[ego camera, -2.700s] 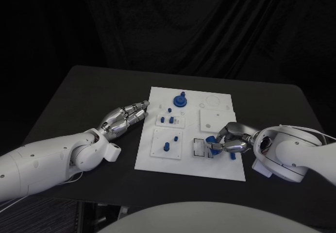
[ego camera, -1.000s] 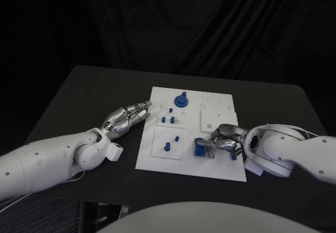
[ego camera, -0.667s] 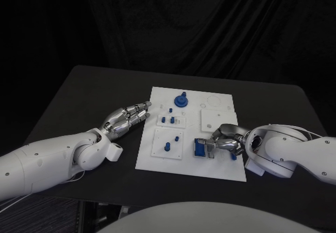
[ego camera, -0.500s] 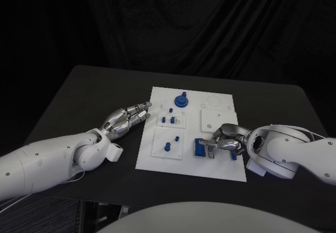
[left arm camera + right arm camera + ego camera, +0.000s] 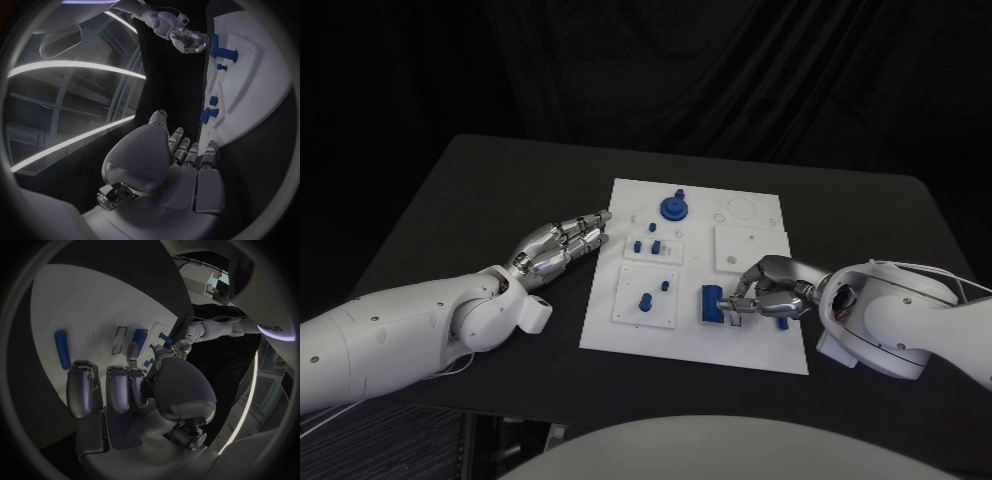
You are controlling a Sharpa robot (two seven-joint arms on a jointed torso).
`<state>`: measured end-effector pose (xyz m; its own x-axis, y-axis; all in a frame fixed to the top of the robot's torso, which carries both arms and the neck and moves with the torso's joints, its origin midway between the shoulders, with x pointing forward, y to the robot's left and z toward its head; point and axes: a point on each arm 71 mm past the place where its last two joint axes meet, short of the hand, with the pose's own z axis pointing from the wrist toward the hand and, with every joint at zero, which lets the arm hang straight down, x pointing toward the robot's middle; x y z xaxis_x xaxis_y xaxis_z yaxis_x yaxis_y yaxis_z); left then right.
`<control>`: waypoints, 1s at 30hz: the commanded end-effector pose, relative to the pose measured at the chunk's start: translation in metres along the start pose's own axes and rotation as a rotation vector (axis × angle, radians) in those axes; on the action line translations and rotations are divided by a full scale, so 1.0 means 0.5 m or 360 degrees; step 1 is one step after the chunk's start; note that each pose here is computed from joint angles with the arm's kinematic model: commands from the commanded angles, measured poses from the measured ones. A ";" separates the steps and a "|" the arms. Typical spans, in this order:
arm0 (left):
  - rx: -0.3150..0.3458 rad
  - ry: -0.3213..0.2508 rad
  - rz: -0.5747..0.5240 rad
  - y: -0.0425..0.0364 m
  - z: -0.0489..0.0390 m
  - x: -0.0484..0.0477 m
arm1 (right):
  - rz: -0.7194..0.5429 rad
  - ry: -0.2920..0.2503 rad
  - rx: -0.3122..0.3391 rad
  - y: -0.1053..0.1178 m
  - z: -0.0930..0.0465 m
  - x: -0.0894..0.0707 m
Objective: Assemble the parts on the task board
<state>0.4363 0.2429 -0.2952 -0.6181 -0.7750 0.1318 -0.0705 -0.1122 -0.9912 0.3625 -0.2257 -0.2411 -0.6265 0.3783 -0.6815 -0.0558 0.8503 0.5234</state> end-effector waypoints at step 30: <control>0.0114 0.0008 -0.0018 -0.009 0.000 0.013 | -0.0351 -0.0254 0.0086 -0.044 -0.034 -0.032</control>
<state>0.4332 0.2390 -0.2938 -0.6242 -0.7687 0.1395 -0.0651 -0.1268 -0.9898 0.3607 -0.2539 -0.2346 -0.5136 0.2631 -0.8167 -0.1339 0.9156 0.3791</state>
